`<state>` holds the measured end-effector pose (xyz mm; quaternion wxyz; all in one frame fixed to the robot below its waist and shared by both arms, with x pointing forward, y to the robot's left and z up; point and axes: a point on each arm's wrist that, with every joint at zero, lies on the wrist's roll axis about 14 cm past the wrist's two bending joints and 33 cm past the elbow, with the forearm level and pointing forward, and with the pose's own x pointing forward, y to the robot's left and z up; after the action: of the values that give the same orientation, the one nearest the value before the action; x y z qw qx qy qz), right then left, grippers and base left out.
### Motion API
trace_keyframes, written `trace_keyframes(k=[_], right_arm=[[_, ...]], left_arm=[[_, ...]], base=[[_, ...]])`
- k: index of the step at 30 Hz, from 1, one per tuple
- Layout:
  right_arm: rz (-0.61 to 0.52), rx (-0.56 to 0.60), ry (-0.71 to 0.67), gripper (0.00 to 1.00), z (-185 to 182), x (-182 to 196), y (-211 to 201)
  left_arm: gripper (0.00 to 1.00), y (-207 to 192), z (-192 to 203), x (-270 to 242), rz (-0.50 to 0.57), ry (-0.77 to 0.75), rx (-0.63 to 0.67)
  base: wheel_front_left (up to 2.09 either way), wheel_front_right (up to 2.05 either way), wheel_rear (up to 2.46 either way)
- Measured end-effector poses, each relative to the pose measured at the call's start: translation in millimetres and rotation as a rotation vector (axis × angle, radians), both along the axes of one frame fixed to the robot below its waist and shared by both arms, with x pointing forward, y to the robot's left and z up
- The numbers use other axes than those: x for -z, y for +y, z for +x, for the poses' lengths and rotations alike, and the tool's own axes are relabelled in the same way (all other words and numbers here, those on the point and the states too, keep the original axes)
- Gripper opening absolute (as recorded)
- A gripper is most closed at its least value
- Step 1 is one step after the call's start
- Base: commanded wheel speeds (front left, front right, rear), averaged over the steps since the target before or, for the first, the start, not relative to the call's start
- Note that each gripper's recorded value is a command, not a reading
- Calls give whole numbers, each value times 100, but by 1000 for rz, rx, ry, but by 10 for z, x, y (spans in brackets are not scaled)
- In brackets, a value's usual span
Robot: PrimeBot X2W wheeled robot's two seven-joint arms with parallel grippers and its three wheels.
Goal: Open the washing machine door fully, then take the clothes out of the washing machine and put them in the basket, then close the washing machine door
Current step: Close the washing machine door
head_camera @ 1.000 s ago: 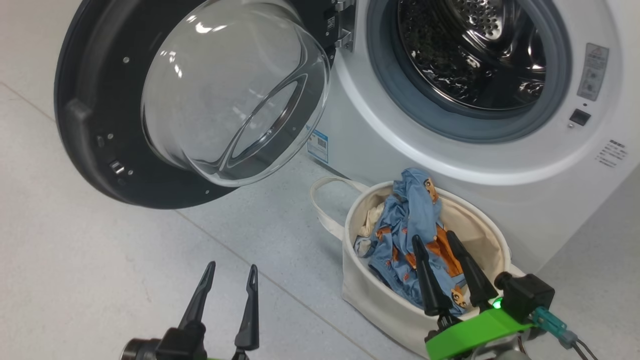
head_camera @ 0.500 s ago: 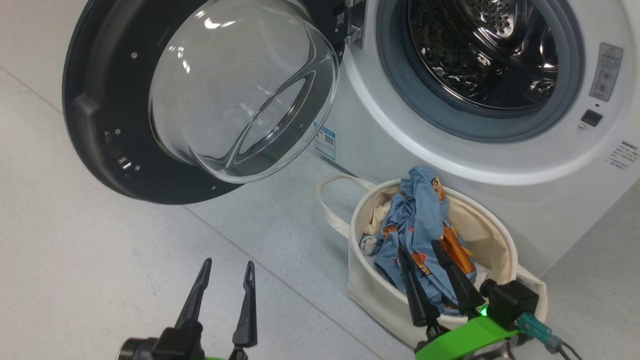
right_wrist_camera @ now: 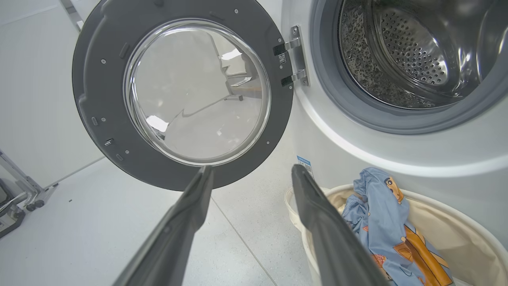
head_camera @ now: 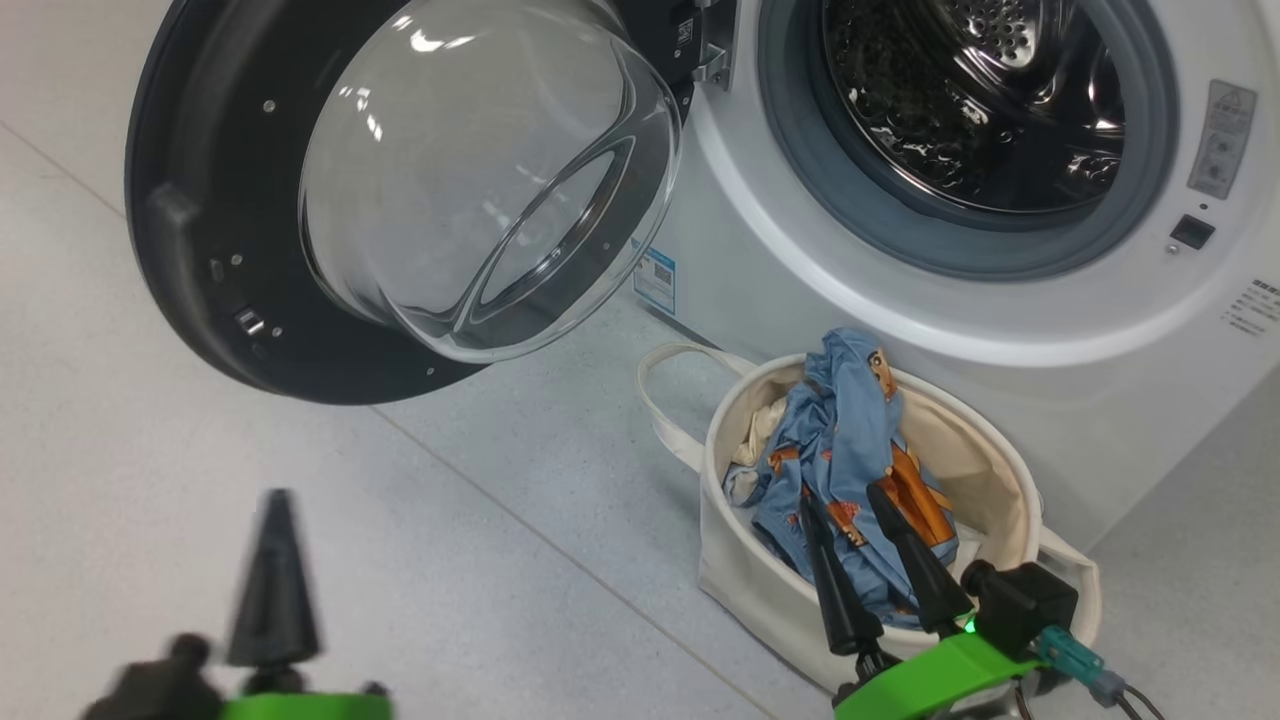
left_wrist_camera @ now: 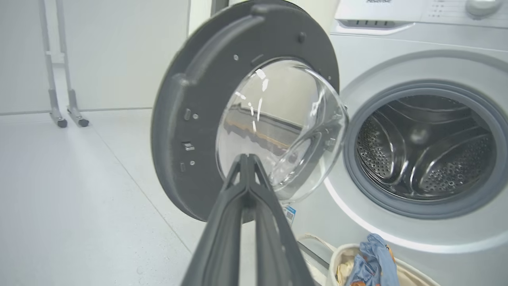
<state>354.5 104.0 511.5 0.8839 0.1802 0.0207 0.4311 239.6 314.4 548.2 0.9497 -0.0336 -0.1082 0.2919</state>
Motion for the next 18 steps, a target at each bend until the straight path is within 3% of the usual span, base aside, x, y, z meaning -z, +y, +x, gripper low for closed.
trace_keyframes(k=[4,8,14,18], right_arm=[[-1,6,6,100,24,22,-13],[-6,18,5,100,51,36,-44],[-22,39,2,100,84,81,-117],[-30,71,4,100,144,115,-212]], left_arm=[[0,350,-257,-252,-7,-106,-73],[0,961,-849,-573,20,-239,-259],[0,1486,-1200,-689,7,-313,-355],[0,1849,-1172,-850,11,-311,-339]], base=[[0,0,0],[0,0,0],[0,0,0],[0,0,0]])
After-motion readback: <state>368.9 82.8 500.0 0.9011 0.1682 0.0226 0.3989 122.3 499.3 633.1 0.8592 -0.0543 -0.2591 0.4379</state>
